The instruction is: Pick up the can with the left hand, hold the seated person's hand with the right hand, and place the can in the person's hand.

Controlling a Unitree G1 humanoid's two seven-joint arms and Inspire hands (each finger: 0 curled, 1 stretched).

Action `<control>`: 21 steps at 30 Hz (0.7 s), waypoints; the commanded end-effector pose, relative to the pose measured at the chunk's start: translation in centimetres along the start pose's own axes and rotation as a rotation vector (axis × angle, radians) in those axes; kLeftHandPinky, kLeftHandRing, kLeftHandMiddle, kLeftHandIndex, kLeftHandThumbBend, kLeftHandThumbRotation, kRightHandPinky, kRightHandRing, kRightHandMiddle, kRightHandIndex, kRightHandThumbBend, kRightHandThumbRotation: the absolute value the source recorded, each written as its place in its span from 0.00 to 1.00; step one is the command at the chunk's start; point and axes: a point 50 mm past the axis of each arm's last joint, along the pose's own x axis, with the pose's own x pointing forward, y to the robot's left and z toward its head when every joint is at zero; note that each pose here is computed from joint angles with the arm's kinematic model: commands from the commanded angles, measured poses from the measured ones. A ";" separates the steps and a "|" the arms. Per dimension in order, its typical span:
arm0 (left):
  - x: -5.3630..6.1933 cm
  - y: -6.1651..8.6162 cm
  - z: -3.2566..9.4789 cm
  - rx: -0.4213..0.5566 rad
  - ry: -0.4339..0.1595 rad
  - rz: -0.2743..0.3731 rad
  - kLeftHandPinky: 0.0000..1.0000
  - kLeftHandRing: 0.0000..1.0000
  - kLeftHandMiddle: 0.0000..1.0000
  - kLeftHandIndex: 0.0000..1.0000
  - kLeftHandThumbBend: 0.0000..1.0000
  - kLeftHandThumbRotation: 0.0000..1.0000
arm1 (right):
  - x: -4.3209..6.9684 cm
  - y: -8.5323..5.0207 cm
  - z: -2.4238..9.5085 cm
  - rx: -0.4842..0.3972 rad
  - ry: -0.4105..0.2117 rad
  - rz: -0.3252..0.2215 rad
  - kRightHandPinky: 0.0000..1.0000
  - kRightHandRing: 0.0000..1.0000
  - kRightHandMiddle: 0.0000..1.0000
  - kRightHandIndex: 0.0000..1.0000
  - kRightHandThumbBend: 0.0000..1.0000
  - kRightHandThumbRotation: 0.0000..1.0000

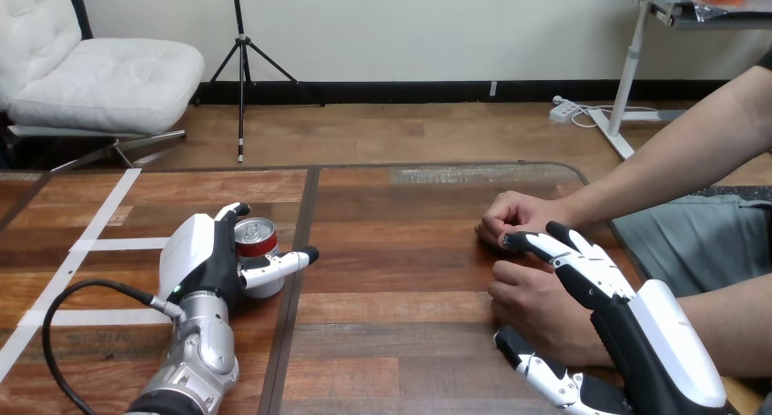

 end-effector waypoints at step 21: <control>0.7 1.5 2.8 -0.113 -0.121 0.153 0.53 0.56 0.60 0.63 0.74 0.01 | 0.9 -1.1 1.4 -0.032 -0.074 -0.053 1.00 0.98 0.89 0.86 0.47 0.56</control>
